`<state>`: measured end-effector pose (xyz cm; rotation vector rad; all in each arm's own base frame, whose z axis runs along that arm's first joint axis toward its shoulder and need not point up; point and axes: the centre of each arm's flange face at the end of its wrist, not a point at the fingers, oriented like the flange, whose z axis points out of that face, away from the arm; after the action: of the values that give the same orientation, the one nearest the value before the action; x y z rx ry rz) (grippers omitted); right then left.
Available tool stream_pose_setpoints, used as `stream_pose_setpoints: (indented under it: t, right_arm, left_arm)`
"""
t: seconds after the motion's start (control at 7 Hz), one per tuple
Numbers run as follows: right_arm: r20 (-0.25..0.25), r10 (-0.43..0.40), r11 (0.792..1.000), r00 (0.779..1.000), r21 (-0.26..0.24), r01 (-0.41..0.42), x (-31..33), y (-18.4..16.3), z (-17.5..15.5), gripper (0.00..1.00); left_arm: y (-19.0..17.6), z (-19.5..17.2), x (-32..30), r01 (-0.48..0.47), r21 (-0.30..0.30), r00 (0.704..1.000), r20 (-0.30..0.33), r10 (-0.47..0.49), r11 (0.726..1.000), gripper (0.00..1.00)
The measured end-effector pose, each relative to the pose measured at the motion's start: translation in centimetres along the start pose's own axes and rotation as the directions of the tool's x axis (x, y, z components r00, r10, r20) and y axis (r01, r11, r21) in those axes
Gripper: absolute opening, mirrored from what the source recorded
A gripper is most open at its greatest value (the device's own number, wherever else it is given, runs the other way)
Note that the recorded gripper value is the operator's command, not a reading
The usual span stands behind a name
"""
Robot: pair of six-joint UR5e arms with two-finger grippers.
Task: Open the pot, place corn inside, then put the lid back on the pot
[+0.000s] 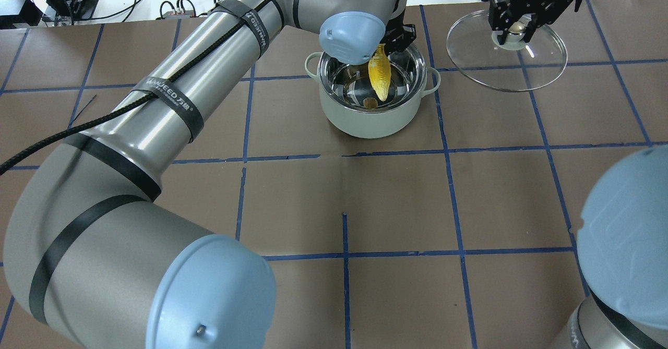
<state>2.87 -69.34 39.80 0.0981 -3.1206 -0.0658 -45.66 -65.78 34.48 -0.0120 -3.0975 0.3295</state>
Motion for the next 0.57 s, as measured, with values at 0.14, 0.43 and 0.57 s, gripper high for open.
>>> stream_pose_setpoints:
  t: [0.14,0.43,0.57]
  right_arm:
    - [0.0,0.001,1.0,1.0,0.0,-0.001,0.0,0.0,-0.01,0.15]
    - [-0.001,0.002,1.0,1.0,-0.001,-0.002,-0.08,0.01,-0.03,0.15]
    - [-0.001,0.003,1.0,1.0,0.0,-0.003,-0.09,0.0,-0.05,0.15]
  left_arm:
    - [-0.31,-0.01,-0.28,-0.039,0.009,0.999,-0.002,0.039,0.999,1.0]
    - [-0.39,0.13,-0.67,-0.083,0.01,0.997,-0.002,0.083,0.997,1.0]
    - [-0.26,0.23,-0.76,-0.105,0.007,0.994,0.001,0.105,0.994,1.0]
